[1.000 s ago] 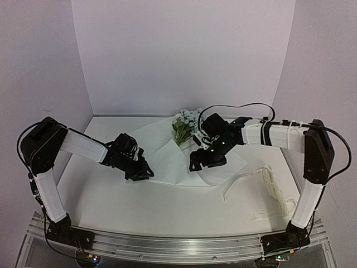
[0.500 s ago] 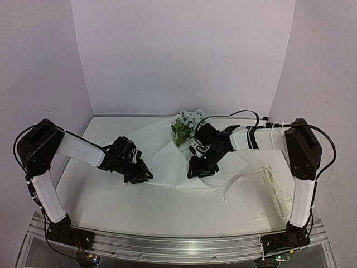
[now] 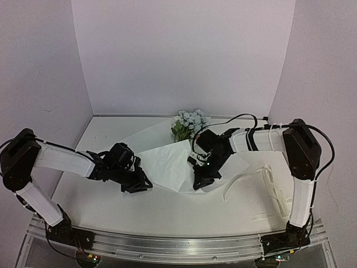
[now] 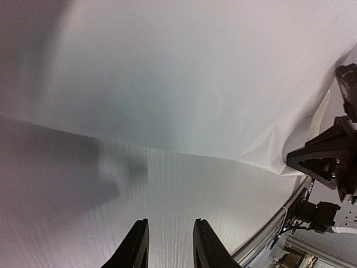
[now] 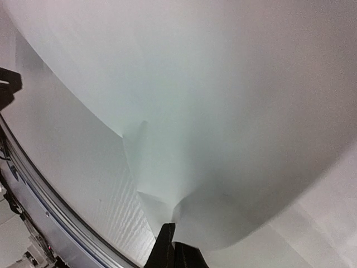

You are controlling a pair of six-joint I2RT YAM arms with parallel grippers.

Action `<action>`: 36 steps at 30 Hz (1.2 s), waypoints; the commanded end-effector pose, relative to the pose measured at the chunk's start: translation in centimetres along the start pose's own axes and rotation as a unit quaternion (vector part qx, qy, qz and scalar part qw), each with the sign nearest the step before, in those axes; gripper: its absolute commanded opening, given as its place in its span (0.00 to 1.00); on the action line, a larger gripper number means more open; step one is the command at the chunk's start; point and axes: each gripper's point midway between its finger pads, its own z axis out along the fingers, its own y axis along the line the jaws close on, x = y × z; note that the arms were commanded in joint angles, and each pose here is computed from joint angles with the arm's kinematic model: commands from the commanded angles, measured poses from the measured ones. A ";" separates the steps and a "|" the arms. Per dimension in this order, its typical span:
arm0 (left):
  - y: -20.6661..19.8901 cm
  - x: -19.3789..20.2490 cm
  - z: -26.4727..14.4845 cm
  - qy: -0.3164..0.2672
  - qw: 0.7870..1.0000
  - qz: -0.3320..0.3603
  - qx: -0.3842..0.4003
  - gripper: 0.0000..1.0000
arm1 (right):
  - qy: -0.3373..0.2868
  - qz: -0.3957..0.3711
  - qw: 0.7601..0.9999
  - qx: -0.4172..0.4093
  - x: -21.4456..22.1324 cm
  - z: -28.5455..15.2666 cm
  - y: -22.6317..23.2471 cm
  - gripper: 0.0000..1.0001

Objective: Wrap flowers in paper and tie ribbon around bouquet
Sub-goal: Adjust the bottom corner of the flattened wrapping paper to the 1/4-folded wrapping paper.

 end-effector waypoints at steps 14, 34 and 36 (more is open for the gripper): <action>-5.0 1.0 -4.4 -0.029 0.998 0.046 0.017 0.30 | 0.077 -0.069 0.993 0.052 6.9 -4.4 0.2 0.00; -5.7 1.9 -0.3 0.047 0.992 0.115 0.024 0.31 | -0.039 0.055 0.962 0.265 2.6 -3.8 -7.6 0.00; -5.9 1.9 -0.2 0.050 0.991 0.124 0.022 0.31 | -0.042 0.064 0.961 0.265 1.9 -3.5 -7.5 0.00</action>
